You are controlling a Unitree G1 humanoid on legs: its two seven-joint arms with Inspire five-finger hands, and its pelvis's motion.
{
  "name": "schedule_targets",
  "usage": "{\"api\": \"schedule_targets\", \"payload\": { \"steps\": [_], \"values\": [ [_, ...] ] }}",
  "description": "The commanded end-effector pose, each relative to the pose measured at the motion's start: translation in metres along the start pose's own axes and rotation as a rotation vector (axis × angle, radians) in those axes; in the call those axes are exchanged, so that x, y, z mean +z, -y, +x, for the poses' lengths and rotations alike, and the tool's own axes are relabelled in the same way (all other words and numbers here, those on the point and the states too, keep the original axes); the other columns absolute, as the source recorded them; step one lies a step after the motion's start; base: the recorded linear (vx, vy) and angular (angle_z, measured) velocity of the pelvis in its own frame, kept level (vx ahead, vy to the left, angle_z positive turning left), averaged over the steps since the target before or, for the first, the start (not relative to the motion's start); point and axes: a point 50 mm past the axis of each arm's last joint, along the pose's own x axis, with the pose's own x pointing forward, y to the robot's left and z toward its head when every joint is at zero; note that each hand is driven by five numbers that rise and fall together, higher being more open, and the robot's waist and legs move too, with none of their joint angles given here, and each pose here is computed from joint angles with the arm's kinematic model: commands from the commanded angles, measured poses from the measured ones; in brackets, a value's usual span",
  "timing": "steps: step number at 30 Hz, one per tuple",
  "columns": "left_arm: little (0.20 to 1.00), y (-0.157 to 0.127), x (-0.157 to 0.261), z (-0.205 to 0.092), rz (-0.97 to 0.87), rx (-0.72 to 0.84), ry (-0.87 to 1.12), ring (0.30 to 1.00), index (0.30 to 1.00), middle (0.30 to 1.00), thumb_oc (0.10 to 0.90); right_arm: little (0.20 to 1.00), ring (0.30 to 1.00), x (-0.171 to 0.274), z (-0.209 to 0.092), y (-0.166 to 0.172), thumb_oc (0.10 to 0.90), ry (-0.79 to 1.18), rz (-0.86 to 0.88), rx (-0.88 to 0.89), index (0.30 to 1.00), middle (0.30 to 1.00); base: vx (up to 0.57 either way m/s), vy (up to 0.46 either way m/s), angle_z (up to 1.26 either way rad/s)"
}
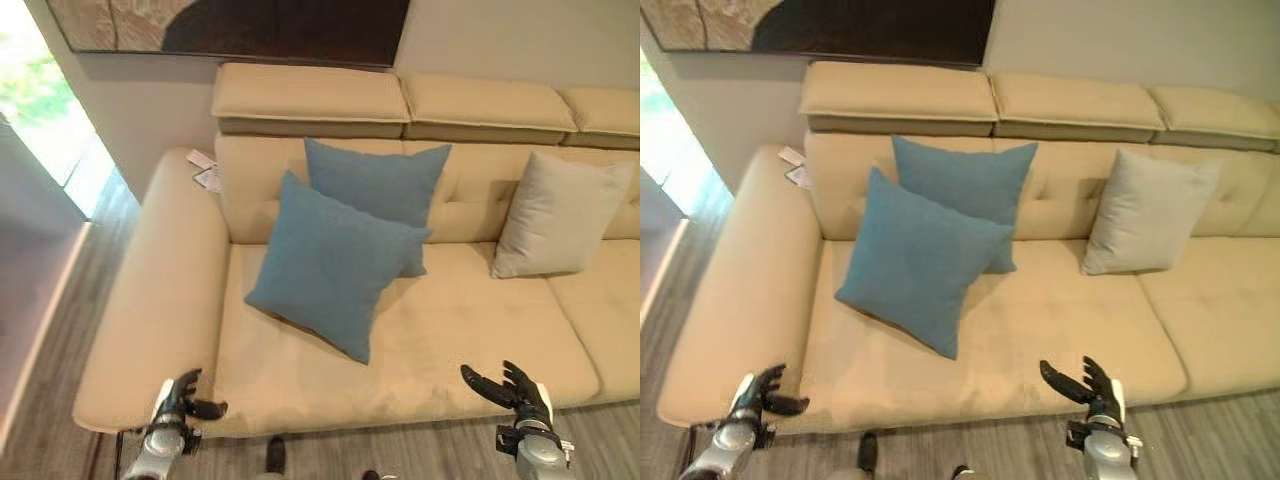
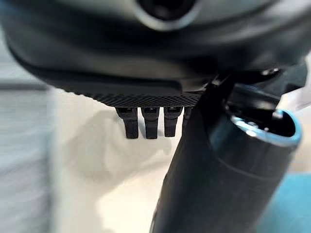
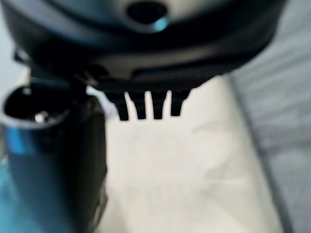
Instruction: Pick up all the scattered cushions and arrange them neatly on the sofa.
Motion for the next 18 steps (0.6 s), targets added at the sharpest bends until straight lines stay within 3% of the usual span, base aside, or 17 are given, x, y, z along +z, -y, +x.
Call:
{"api": "schedule_targets", "payload": {
  "steps": [1, 2, 3, 4, 5, 9, 12, 15, 17, 18],
  "values": [
    [0.900, -0.018, 0.018, 0.006, 0.005, 0.062, 0.092, 0.900, 0.900, 0.900, 0.800, 0.900, 0.900, 0.046, 0.012, 0.028, 0.800, 0.192, 0.047, -0.100, 0.900, 0.900, 0.00, 0.000, 0.00],
    [0.900, -0.018, 0.018, 0.006, 0.005, 0.062, 0.092, 0.900, 0.900, 0.900, 0.800, 0.900, 0.900, 0.046, 0.012, 0.028, 0.800, 0.192, 0.047, -0.100, 0.900, 0.900, 0.54, 0.073, 0.03],
    [0.900, -0.071, 0.124, 0.006, 0.096, 0.200, 0.512, 0.900, 0.900, 0.900, 0.800, 0.900, 0.900, 0.036, 0.003, 0.070, 0.800, 0.158, -0.020, -0.248, 0.900, 0.900, 0.53, 0.075, -0.02],
    [0.900, -0.071, 0.125, 0.006, 0.097, 0.200, 0.513, 0.900, 0.900, 0.900, 0.800, 0.900, 0.900, 0.036, 0.003, 0.070, 0.800, 0.157, -0.019, -0.248, 0.900, 0.900, 0.69, -0.008, 0.13],
    [0.900, -0.068, 0.147, 0.004, 0.049, 0.212, 0.579, 0.900, 0.900, 0.900, 0.800, 0.900, 0.900, 0.083, 0.007, 0.029, 0.800, 0.350, 0.111, -0.167, 0.900, 0.900, 0.14, -0.080, 0.27],
    [0.900, -0.067, 0.162, 0.003, -0.054, 0.217, 0.625, 0.900, 0.900, 0.900, 0.800, 0.900, 0.900, 0.092, 0.015, 0.010, 0.800, 0.352, 0.089, -0.137, 0.900, 0.900, 0.26, -0.073, 0.46],
    [0.900, -0.049, 0.218, -0.002, -0.125, 0.172, 0.773, 0.900, 0.900, 0.900, 0.800, 0.900, 0.900, 0.146, 0.027, -0.010, 0.800, 0.491, 0.138, -0.053, 0.900, 0.900, 0.00, -0.066, 0.32],
    [0.900, -0.068, 0.272, -0.010, -0.163, 0.235, 0.896, 0.900, 0.900, 0.900, 0.800, 0.900, 0.900, 0.219, 0.021, -0.040, 0.800, 0.692, 0.216, 0.043, 0.900, 0.900, -0.22, 0.004, -0.03],
    [0.900, -0.068, 0.272, -0.010, -0.163, 0.235, 0.896, 0.900, 0.900, 0.900, 0.800, 0.900, 0.900, 0.219, 0.021, -0.040, 0.800, 0.692, 0.216, 0.043, 0.900, 0.900, -0.06, 0.017, 0.01],
    [0.900, -0.086, 0.301, -0.017, -0.168, 0.304, 0.942, 0.900, 0.900, 0.900, 0.800, 0.900, 0.900, 0.263, 0.010, -0.056, 0.800, 0.813, 0.250, 0.089, 0.900, 0.900, -0.09, 0.047, 0.04]
  ]
}}
